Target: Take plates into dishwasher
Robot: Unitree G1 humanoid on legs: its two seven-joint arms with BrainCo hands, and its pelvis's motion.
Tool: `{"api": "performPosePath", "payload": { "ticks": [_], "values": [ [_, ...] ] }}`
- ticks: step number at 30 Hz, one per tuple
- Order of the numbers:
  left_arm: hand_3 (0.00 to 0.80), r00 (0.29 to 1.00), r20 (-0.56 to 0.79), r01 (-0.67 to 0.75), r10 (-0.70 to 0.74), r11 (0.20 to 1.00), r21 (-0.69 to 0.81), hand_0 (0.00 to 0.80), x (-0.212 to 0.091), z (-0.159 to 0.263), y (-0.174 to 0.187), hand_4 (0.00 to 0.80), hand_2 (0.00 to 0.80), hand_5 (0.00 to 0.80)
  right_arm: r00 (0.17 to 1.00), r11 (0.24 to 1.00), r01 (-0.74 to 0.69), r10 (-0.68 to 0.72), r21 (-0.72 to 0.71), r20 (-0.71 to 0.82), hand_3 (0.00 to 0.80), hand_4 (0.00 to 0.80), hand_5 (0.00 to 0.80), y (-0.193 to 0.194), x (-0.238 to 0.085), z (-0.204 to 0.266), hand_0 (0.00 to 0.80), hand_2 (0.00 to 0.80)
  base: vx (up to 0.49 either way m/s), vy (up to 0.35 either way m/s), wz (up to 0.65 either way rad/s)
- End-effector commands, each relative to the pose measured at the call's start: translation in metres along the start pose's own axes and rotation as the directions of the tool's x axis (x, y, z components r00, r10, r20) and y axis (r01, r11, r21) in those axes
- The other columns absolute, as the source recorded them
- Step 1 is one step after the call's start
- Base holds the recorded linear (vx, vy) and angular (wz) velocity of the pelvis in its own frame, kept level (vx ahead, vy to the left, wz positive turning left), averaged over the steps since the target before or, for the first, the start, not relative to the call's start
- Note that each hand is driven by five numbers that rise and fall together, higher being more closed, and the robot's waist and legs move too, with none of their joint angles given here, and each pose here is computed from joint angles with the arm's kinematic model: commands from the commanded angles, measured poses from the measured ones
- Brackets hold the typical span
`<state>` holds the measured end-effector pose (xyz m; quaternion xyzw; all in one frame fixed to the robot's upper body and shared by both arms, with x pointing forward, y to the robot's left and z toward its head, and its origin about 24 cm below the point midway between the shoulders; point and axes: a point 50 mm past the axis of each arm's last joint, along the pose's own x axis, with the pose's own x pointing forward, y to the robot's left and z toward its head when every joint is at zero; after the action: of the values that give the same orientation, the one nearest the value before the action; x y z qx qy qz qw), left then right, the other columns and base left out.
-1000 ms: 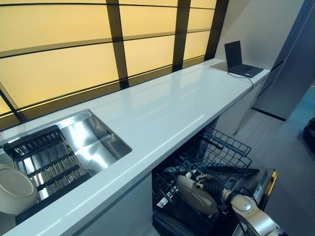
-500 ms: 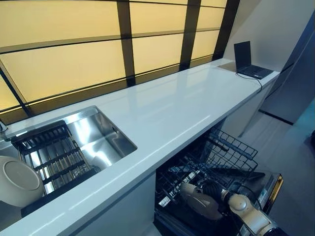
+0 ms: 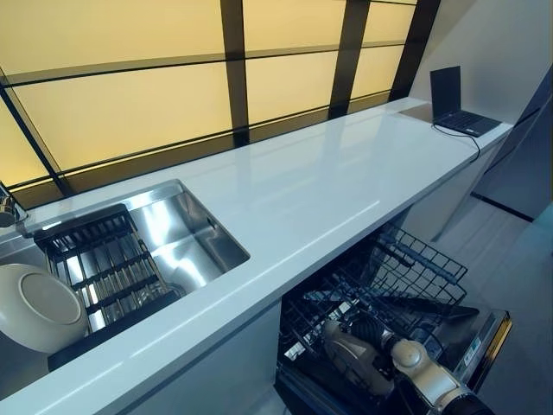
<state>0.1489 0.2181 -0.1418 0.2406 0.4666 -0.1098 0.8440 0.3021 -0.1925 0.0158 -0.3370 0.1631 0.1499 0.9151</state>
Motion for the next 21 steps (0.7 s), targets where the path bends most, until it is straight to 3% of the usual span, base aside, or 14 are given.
{"api": "performPosePath", "payload": {
  "ticks": [1, 21],
  "values": [
    [0.000, 0.998, 0.055, -0.006, 0.001, 0.996, 0.087, 0.000, 0.005, 0.023, 0.011, 0.000, 0.000, 0.000, 0.999, 0.999, 0.028, -0.026, -0.044, 0.032, 0.800, 0.800, 0.800, -0.001, 0.008, 0.012, 0.800, 0.800, 0.000, 0.000, 0.00],
    [0.000, 0.997, 0.082, 0.000, -0.010, 0.993, 0.120, 0.000, 0.008, 0.035, 0.011, 0.000, 0.000, 0.000, 0.999, 0.999, 0.041, -0.041, -0.021, -0.018, 0.800, 0.800, 0.800, 0.007, 0.021, 0.016, 0.800, 0.800, 0.001, -0.001, 0.01]
  ]
}}
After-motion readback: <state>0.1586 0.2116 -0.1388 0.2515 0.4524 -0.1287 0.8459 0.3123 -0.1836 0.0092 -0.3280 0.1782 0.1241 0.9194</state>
